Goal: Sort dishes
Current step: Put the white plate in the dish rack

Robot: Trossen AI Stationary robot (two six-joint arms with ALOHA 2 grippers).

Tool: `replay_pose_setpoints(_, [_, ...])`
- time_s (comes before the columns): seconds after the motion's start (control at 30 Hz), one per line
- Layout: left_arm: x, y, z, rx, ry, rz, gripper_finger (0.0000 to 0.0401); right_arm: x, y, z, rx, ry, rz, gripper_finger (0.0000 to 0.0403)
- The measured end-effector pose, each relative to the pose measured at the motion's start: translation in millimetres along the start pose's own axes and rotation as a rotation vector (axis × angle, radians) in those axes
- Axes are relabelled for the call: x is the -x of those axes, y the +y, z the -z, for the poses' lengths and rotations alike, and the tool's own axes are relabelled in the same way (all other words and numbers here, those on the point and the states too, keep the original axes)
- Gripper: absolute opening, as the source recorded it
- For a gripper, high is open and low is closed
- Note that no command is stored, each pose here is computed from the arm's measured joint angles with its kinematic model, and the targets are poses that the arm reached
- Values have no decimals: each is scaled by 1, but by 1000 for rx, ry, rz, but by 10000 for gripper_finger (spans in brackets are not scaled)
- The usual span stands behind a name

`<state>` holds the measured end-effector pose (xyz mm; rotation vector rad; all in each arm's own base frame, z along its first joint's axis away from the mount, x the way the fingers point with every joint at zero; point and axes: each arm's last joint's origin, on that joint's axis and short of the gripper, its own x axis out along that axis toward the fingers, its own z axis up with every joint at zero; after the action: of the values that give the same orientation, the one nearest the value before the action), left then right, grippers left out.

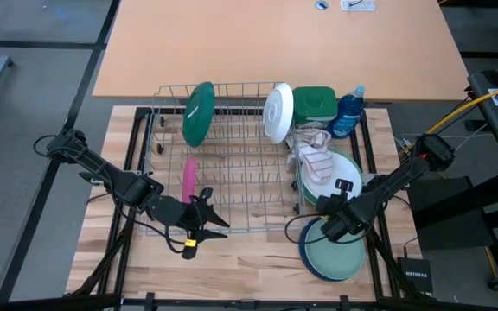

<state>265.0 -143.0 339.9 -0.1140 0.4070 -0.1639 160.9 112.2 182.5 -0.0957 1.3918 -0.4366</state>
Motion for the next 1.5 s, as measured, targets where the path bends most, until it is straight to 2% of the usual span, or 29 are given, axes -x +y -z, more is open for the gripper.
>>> replay_pose_setpoints(0.3, [0,0,-4,-27,-42,-13,117,31,0,-12,4,40,-70,26])
replay_pose_setpoints(0.53, [-4,6,-20,-108,-195,-72,117,46,1,-18,22,44,-127,22])
replay_pose_setpoints(0.77, [-29,28,-32,-143,-325,-144,117,47,2,-18,29,54,-141,21])
replay_pose_setpoints(0.97, [-64,48,-28,-132,-345,-72,117,47,2,-18,29,59,-145,23])
replay_pose_setpoints(1.13, [-82,59,-33,-108,-333,-22,117,47,2,-19,28,59,-148,24])
replay_pose_setpoints(1.5, [-87,61,-33,-139,-320,-15,117,48,3,-17,33,96,-175,26])
